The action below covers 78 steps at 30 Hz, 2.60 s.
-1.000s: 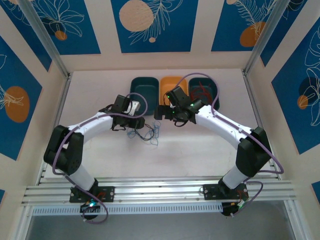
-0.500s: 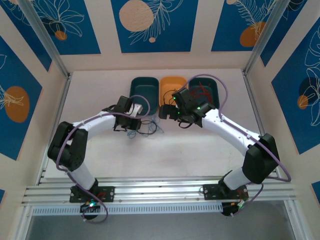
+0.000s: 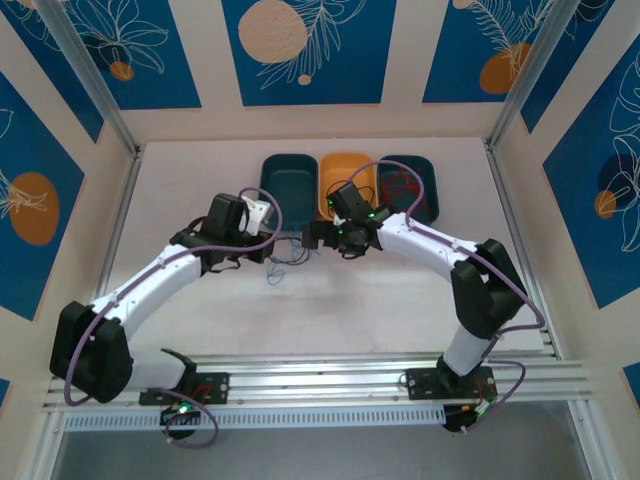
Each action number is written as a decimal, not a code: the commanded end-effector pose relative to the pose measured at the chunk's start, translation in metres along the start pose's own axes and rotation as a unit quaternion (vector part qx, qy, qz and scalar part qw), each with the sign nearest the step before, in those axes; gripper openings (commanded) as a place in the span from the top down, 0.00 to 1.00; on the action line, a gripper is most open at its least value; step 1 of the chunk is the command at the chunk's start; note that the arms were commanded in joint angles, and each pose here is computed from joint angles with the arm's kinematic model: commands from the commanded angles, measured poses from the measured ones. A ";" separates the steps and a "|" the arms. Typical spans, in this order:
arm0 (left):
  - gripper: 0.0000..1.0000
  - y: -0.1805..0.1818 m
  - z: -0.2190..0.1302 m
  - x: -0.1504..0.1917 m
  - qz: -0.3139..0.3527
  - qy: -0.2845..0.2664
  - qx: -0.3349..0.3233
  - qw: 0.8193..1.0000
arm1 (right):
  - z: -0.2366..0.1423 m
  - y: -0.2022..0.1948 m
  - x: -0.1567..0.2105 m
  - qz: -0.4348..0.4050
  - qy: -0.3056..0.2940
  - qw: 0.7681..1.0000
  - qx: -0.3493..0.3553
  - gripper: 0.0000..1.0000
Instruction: Untangle the cables
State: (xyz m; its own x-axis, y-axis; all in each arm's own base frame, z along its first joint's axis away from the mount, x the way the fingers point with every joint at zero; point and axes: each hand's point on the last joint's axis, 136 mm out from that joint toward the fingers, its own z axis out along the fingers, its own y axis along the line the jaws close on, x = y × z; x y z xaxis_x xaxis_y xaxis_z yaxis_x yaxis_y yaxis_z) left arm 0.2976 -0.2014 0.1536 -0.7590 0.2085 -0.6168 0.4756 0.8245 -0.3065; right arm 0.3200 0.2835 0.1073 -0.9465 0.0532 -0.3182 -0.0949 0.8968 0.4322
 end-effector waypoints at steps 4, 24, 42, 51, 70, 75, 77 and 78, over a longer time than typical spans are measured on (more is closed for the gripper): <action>1.00 -0.016 -0.022 0.019 0.008 0.019 0.029 0.999 | 0.009 0.033 -0.007 -0.009 0.012 0.998 -0.056 0.00; 1.00 -0.010 -0.036 0.008 0.004 -0.010 0.000 1.000 | 0.049 0.023 0.030 -0.034 0.065 0.997 -0.009 0.01; 1.00 0.048 -0.096 0.007 0.006 -0.026 -0.197 0.980 | 0.033 -0.093 0.040 0.063 0.059 0.989 0.121 0.07; 1.00 0.063 -0.121 0.006 0.018 -0.025 -0.253 0.967 | 0.019 -0.103 0.049 0.067 0.060 0.987 0.136 0.11; 1.00 0.022 -0.176 -0.040 0.106 -0.131 -0.195 0.966 | -0.024 -0.041 0.029 -0.058 -0.016 0.997 0.042 0.16; 1.00 0.009 -0.178 -0.052 0.154 -0.151 -0.170 0.962 | -0.067 0.032 0.012 -0.170 -0.078 0.976 -0.110 0.20; 1.00 0.005 -0.180 -0.058 0.165 -0.157 -0.165 0.959 | -0.089 0.061 0.011 -0.229 -0.106 0.951 -0.179 0.21; 1.00 0.001 -0.180 -0.060 0.173 -0.159 -0.158 0.959 | -0.097 0.072 0.011 -0.253 -0.118 0.939 -0.202 0.21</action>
State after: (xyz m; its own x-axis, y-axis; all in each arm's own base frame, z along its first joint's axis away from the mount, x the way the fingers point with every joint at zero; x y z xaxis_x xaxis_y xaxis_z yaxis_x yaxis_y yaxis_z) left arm 0.2608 -0.1064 0.2920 -0.4832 0.3483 -0.8033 0.4171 0.8982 0.1385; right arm 0.2809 0.2740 0.1604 -0.8205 -0.1339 -0.5558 -0.4271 0.7898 0.4403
